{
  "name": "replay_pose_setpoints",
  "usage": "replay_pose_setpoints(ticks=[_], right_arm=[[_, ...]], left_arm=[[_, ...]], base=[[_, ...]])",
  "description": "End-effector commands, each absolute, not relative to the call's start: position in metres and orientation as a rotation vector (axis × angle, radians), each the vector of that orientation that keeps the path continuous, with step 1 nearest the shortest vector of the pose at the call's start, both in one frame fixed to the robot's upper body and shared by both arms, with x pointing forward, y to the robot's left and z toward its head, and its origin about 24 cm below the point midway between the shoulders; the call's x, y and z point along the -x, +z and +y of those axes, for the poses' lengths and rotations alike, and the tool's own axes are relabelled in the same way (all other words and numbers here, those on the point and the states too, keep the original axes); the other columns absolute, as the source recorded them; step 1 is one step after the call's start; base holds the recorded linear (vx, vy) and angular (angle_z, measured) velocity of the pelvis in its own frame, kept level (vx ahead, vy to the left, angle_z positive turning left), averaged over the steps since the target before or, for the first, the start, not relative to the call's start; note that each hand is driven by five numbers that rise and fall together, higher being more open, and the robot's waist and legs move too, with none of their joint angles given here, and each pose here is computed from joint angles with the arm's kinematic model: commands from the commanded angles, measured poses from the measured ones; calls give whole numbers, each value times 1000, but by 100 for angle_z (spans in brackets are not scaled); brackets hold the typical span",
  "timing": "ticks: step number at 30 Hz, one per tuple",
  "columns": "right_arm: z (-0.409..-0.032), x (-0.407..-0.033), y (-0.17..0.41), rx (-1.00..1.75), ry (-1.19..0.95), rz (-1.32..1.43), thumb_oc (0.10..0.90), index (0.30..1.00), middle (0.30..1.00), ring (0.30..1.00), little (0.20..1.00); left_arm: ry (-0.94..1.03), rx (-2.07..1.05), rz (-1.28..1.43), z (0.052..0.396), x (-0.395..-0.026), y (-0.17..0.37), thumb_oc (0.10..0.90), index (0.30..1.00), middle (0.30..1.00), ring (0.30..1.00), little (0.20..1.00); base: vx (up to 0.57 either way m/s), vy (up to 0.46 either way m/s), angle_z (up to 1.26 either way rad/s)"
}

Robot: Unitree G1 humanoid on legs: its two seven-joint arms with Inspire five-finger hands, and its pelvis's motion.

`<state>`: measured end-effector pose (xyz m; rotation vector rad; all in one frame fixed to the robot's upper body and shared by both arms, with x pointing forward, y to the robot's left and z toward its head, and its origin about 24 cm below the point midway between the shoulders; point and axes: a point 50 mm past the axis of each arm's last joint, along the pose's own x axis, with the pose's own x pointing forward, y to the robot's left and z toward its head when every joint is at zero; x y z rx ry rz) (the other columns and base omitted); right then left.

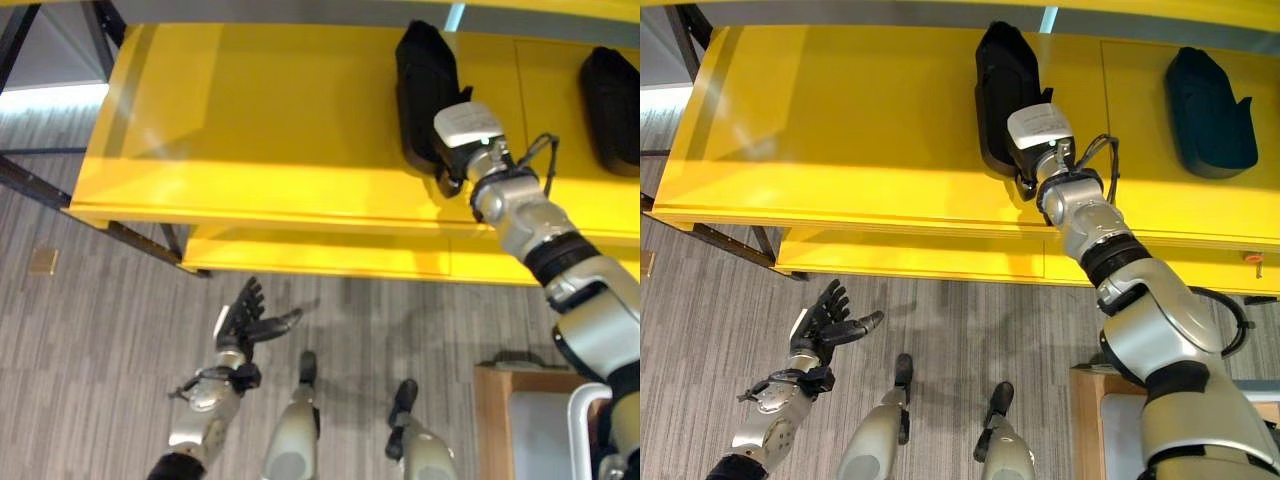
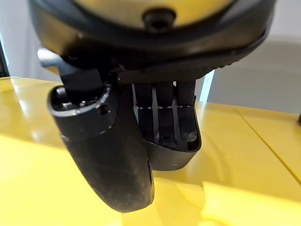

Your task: Move parts from the plastic box to the shelf.

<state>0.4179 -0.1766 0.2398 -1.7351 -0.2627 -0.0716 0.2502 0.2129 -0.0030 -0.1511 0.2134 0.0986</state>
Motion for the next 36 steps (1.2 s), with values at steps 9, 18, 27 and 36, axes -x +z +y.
replay_pose_setpoints(ticks=[9,18,27,36], right_arm=[[-182,-415,278,1792,-208,-367,400,300,300,300,300],[-182,-415,280,1842,-205,-368,400,300,300,300,300],[-180,-414,286,1978,-201,-386,400,300,300,300,300],[-184,-416,289,2012,-250,-362,900,1000,1000,1000,1000]], left_arm=[[67,108,103,218,-253,15,900,1000,1000,1000,1000],[71,113,112,218,-251,12,900,1000,1000,1000,1000],[75,111,109,218,-252,13,900,1000,1000,1000,1000],[84,109,108,219,-252,13,900,1000,1000,1000,1000]], base=[[0,0,0],[0,0,0],[0,0,0],[0,0,0]])
